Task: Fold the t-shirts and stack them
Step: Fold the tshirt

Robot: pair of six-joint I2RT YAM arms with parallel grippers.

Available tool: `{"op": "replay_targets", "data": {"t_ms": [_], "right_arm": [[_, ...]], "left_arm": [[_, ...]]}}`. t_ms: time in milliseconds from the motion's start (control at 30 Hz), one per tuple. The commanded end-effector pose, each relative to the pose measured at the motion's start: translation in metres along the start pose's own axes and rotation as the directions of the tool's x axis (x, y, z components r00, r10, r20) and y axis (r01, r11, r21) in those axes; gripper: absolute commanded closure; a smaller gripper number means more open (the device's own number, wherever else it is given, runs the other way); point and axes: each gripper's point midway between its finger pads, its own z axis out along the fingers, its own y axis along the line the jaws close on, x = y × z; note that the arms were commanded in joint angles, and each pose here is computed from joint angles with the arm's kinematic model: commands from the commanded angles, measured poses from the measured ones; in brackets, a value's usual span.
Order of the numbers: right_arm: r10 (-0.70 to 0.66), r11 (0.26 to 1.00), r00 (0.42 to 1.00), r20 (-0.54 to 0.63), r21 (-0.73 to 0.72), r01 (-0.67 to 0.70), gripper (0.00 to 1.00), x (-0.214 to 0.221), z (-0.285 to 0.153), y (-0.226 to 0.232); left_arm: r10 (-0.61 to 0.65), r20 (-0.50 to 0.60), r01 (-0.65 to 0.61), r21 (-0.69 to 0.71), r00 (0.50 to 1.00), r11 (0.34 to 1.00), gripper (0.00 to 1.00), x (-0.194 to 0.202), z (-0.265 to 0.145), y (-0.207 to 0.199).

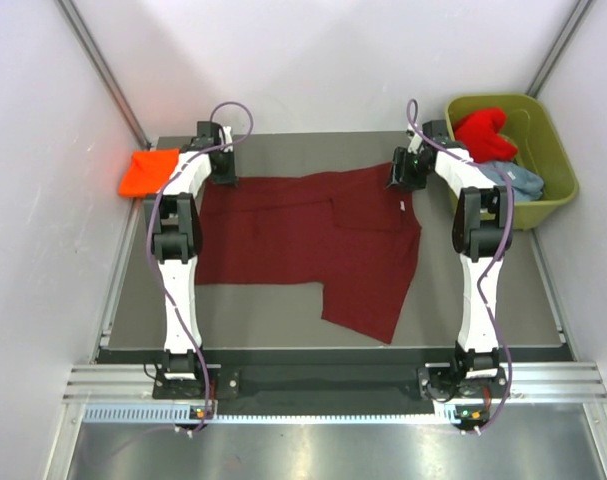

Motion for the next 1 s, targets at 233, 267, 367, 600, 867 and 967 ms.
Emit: {"op": "replay_targets", "data": {"t_ms": [233, 267, 367, 600, 867, 967], "right_arm": [[-0.034, 0.996, 0.994, 0.107, 0.091, 0.024, 0.44, -0.036, 0.010, -0.035], [-0.036, 0.995, 0.993, 0.112, 0.092, 0.026, 0.44, -0.038, 0.010, -0.035], [-0.055, 0.995, 0.991, 0.125, 0.088, 0.045, 0.43, -0.044, 0.009, -0.034], [-0.280, 0.956, 0.927, 0.249, 0.155, 0.247, 0.14, -0.090, -0.068, 0.000], [-0.620, 0.782, 0.750, 0.230, 0.261, 0.566, 0.11, -0.036, -0.174, 0.056], [-0.780, 0.623, 0.616, 0.110, 0.219, 0.751, 0.14, 0.035, -0.174, 0.073]], "left_arm": [[0.036, -0.032, -0.037, -0.025, 0.999, 0.999, 0.80, 0.014, 0.041, -0.001], [0.039, -0.023, -0.040, -0.029, 0.999, 0.999, 0.80, 0.012, 0.043, -0.001], [0.042, 0.023, -0.041, -0.050, 0.999, 0.998, 0.80, -0.003, 0.041, -0.002], [0.035, 0.273, -0.001, -0.123, 0.961, 0.992, 0.77, -0.093, -0.055, -0.011], [0.022, 0.307, -0.022, -0.003, 0.951, 1.000, 0.54, -0.056, -0.165, -0.041], [0.015, 0.166, -0.009, -0.036, 0.986, 0.999, 0.54, -0.003, -0.162, -0.031]]}}
